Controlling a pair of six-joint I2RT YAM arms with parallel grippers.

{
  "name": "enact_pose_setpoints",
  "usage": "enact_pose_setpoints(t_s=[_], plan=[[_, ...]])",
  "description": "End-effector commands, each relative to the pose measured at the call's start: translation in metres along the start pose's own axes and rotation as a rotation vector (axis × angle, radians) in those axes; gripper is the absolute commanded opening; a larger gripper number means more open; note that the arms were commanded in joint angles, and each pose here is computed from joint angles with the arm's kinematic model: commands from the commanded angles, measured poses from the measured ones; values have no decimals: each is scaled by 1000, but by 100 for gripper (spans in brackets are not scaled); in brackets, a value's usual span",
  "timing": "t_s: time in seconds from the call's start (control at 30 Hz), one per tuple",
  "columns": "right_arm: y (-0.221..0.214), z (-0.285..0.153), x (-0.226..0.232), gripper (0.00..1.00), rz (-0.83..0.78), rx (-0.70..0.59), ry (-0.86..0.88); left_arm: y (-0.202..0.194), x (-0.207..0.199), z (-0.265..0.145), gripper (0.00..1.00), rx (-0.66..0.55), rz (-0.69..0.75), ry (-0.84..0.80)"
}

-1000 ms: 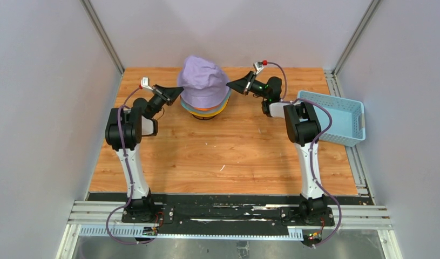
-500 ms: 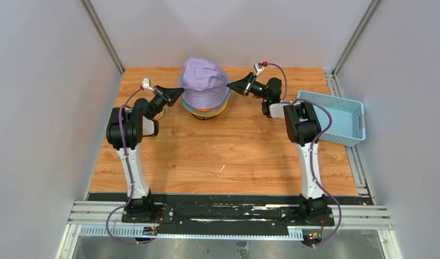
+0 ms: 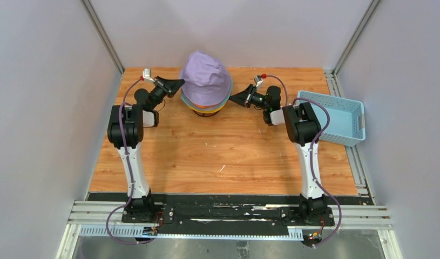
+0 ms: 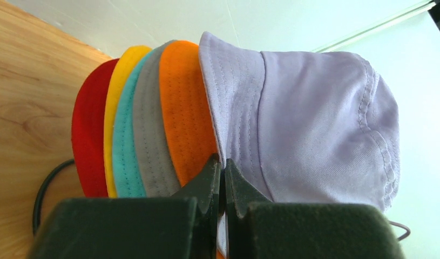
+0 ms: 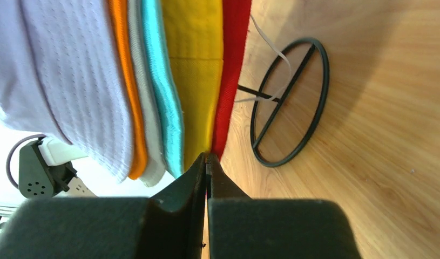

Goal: Stack the hats

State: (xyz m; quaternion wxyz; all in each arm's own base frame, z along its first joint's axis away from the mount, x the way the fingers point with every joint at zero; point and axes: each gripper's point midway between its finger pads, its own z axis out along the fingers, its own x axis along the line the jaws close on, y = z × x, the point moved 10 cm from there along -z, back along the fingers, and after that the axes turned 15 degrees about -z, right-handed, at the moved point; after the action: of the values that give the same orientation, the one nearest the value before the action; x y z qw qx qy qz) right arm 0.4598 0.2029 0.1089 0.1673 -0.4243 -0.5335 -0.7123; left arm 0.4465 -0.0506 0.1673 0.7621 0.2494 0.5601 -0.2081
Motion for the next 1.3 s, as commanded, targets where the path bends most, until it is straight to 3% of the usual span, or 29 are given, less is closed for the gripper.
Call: enact_pose_setpoints(t_s=[0.0, 0.1, 0.3, 0.47, 0.57, 0.77, 0.93, 1.27], plan=[[-7, 0, 7, 1, -43, 32, 13, 4, 8, 17, 3, 26, 31, 34], [-9, 1, 15, 1, -54, 40, 17, 9, 10, 23, 7, 31, 32, 40], [-2, -5, 34, 2, -114, 54, -5, 16, 14, 30, 28, 16, 51, 102], [11, -15, 56, 38, -247, 88, -116, 28, 11, 35, 41, -17, 116, 183], [24, -20, 64, 48, -346, 125, -259, 33, 3, 29, 44, -70, 155, 238], [60, -17, 75, 52, -497, 156, -423, 31, -14, -2, 46, -251, 274, 461], [96, 5, 69, 53, -573, 124, -449, 17, -41, -25, 46, -372, 313, 505], [123, 50, 1, 54, -661, 113, -480, -50, -70, -48, 46, -277, 373, 470]])
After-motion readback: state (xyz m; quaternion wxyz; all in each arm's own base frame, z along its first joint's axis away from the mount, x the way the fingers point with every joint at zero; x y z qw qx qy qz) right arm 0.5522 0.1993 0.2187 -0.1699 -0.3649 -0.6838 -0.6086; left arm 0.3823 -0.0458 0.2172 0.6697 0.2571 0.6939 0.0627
